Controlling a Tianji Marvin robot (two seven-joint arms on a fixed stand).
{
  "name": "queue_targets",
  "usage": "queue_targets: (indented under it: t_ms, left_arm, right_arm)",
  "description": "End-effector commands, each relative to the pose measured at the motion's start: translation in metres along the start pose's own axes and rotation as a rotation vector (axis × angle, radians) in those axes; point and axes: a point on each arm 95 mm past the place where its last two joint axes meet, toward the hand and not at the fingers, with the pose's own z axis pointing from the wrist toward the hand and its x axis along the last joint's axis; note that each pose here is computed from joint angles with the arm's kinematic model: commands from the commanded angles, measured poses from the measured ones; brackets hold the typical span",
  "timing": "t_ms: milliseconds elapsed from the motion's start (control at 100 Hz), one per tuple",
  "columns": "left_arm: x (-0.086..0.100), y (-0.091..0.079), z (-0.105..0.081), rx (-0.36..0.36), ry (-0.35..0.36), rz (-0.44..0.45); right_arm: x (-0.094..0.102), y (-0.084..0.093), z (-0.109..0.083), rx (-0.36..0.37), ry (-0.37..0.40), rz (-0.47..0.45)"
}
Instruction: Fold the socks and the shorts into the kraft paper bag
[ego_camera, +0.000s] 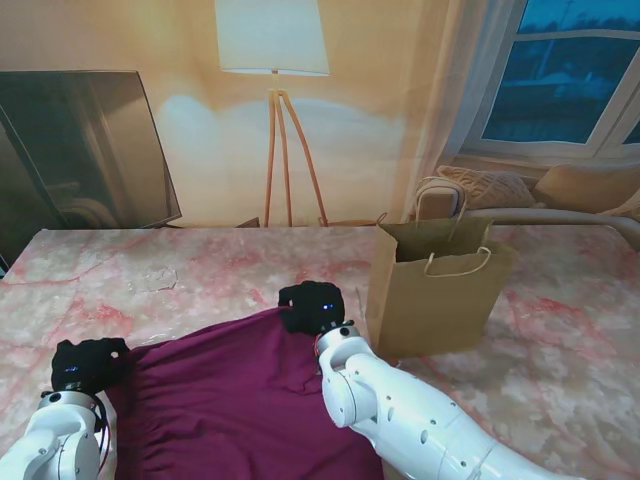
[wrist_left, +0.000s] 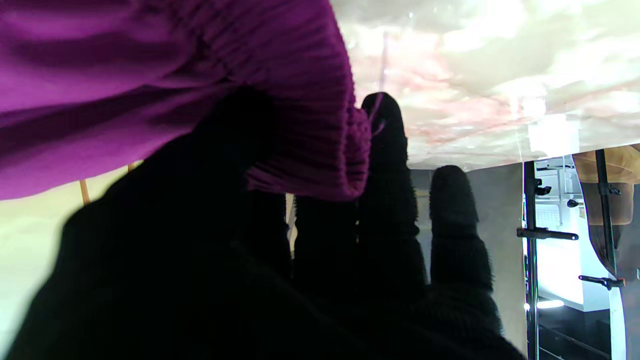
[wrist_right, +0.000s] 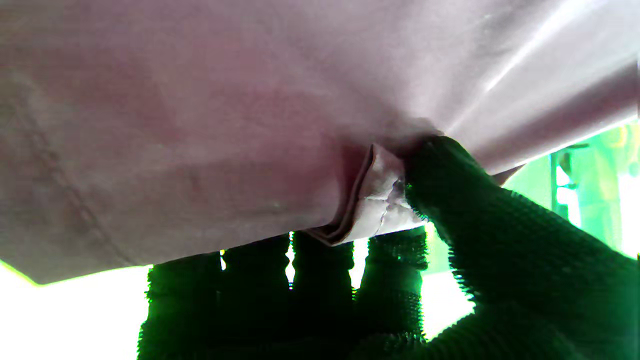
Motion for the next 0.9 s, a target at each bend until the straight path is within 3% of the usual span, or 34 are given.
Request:
queue_targets:
  t_ms: [0,290,580,890]
  left_arm:
    - [-0.001,-0.007,0.003,0.033,-0.002,-0.019]
    - [-0.005,-0.033,0.012,0.144,-0.007,-0.041]
    - [-0.008,-0.069,0.025,0.285,-0.050,-0.077]
    - [-0.004,-0.094,0.024,0.408,-0.055,-0.221]
  right_arm:
    - [0.002,0.005,0.000,0.002,0.005,0.002]
    - [0.009,0.027,0.006,-0.065,-0.004,0.038]
    - [0.009,0.054,0.014,-0.171,-0.021,0.063]
    - [-0.001,0.072,0.016,-0.269,-0.003,0.049]
